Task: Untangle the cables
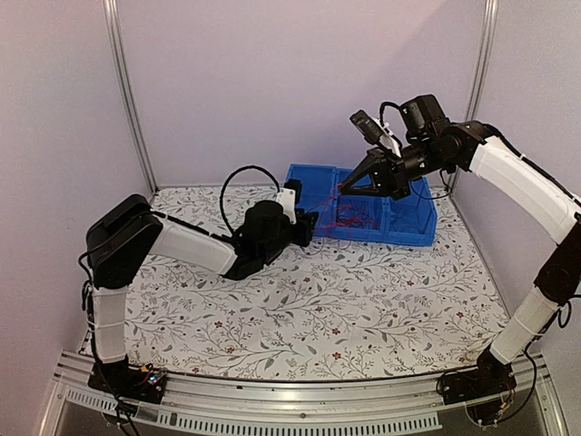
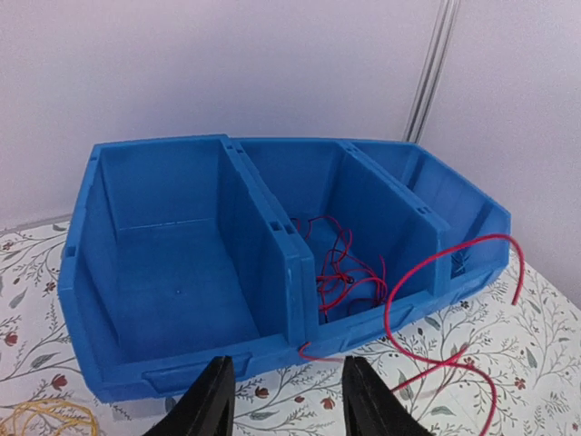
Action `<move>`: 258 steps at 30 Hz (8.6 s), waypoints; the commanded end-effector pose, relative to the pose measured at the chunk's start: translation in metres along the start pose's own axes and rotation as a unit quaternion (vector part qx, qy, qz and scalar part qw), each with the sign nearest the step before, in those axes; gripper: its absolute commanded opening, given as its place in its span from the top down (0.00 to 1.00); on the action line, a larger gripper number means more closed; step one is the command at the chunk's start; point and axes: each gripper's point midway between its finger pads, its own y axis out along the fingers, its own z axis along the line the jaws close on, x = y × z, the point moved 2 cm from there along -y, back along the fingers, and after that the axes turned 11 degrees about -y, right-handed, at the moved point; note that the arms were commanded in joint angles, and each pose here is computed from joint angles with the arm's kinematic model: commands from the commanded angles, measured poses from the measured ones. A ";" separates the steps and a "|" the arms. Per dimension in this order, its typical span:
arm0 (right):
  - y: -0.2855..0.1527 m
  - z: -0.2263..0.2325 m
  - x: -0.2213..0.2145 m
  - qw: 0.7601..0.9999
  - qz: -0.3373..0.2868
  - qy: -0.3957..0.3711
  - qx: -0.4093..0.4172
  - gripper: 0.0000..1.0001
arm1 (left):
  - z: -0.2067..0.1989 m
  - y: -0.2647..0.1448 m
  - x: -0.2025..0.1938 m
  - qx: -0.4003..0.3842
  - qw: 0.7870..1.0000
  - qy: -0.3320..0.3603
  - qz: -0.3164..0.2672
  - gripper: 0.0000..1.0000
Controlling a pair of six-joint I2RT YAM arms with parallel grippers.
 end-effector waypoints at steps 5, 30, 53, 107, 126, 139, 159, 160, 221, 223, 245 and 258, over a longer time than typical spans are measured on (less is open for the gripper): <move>-0.074 0.077 0.136 0.976 -0.087 -0.197 -0.018 1.00 | 0.098 -0.006 -0.030 0.156 0.986 -0.056 0.025 0.62; -0.140 -0.030 0.131 0.963 -0.091 -0.150 -0.204 1.00 | 0.113 -0.082 -0.003 0.143 0.985 -0.090 0.029 0.54; -0.209 -0.215 0.088 0.902 -0.111 -0.115 -0.402 1.00 | 0.074 -0.130 -0.014 0.104 0.991 -0.079 0.044 0.53; -0.184 -0.266 0.006 0.926 -0.107 -0.028 -0.361 1.00 | 0.079 -0.129 -0.032 0.120 0.987 -0.082 0.072 0.53; -0.128 -0.286 -0.150 0.931 0.026 0.122 -0.343 1.00 | 0.082 -0.132 -0.037 0.122 0.986 -0.091 0.073 0.52; -0.086 -0.315 -0.244 0.874 0.203 0.172 -0.407 1.00 | 0.082 -0.155 -0.007 0.131 0.984 -0.104 0.057 0.50; -0.107 -0.212 -0.160 0.875 0.273 0.082 -0.392 0.48 | 0.148 -0.148 0.041 0.179 0.967 -0.153 0.096 0.43; -0.108 -0.203 -0.152 0.878 0.263 0.076 -0.393 0.48 | 0.155 -0.146 0.039 0.186 0.966 -0.153 0.095 0.42; -0.078 -0.065 -0.135 0.954 0.110 0.023 -0.279 0.46 | 0.176 -0.088 0.039 0.197 0.924 0.073 0.320 1.00; -0.082 -0.069 -0.120 0.953 0.107 0.009 -0.285 0.46 | 0.147 -0.095 0.077 0.168 0.943 0.081 0.277 1.00; -0.028 -0.057 0.020 0.984 -0.003 -0.090 -0.154 0.32 | -0.084 -0.211 0.280 -0.186 0.981 0.058 -0.004 1.00; 0.089 -0.033 -0.009 0.997 -0.003 -0.066 -0.042 0.25 | -0.138 -0.240 0.320 -0.268 0.960 0.006 -0.077 1.00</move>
